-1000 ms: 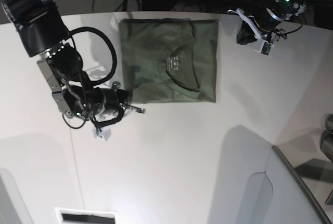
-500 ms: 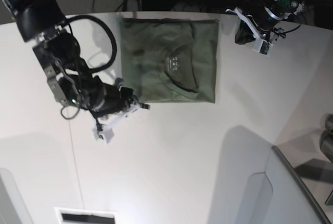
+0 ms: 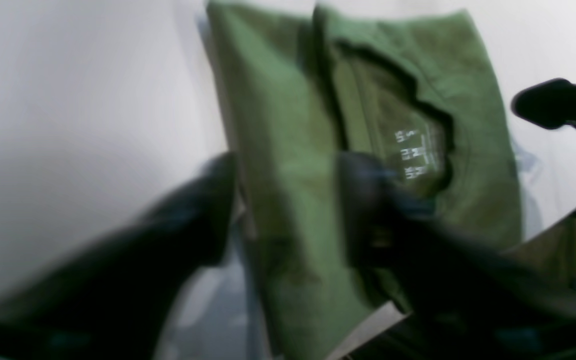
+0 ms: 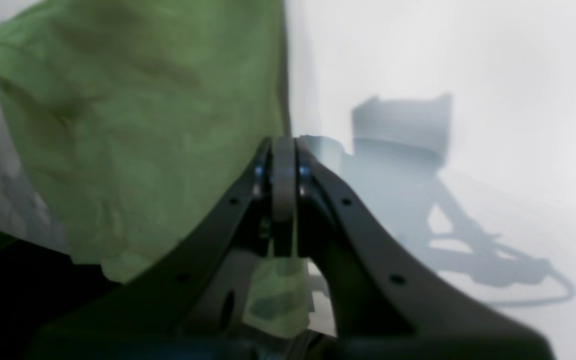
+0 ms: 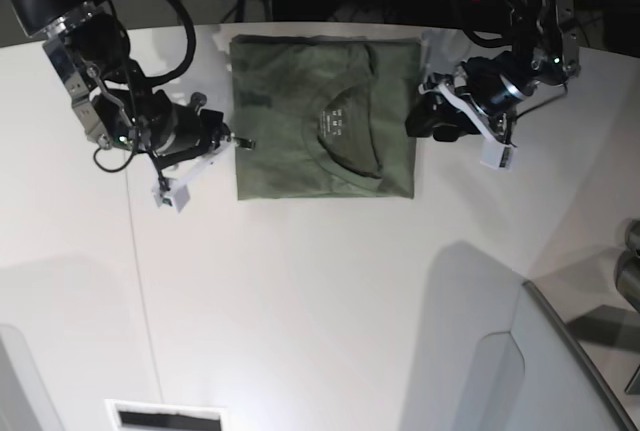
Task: Layout the t-shirt on the table in an organized manner, then fold the t-shirt properly
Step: 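Press the left gripper onto the shirt's label area to flatten it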
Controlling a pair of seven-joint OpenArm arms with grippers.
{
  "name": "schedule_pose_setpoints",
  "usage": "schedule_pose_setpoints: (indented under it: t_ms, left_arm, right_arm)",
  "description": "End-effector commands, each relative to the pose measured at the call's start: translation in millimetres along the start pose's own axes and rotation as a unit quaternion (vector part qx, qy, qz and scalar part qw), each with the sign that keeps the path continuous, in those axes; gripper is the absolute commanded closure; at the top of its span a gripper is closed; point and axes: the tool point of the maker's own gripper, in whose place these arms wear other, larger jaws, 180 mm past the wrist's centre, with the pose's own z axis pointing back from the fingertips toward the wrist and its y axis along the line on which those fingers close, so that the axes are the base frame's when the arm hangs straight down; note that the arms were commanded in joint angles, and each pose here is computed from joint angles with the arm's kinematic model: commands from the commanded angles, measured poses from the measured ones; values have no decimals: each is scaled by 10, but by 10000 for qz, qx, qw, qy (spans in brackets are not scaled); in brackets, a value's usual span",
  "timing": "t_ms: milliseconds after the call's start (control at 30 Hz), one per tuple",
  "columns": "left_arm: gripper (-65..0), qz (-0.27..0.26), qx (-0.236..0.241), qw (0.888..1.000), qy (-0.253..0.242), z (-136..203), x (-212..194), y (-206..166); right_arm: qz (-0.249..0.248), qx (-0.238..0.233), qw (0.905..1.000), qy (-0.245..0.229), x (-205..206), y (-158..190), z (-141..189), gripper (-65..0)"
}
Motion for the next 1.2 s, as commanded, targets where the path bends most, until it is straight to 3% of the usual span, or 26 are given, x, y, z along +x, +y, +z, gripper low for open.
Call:
schedule_pose_setpoints:
  t_ms: [0, 167, 500, 833, 967, 1167]
  left_arm:
    - [-387, -3, -56, 9999, -101, -19, 80, 9]
    - [-413, -321, -762, 9963, 228, -181, -118, -292]
    - [-411, -367, -881, 9953, 150, -159, -132, -435]
    - [-439, 284, 299, 9989, -203, 186, -28, 322]
    - [-604, 346, 133, 9992, 141, 80, -241, 264]
    - [-592, 497, -80, 9981, 367, -94, -389, 160]
  right_arm:
    - [36, 120, 9998, -145, 110, 74, 35, 0]
    - [-39, -8, 10000, -31, 47, -30, -21, 0]
    - [-106, -126, 9998, 85, -19, -129, -72, 0]
    - [-114, -138, 9998, 102, -32, -139, -77, 0]
    - [-111, -109, 9998, 109, -40, -114, -83, 0]
    - [-108, -117, 9998, 108, -38, -121, -82, 0]
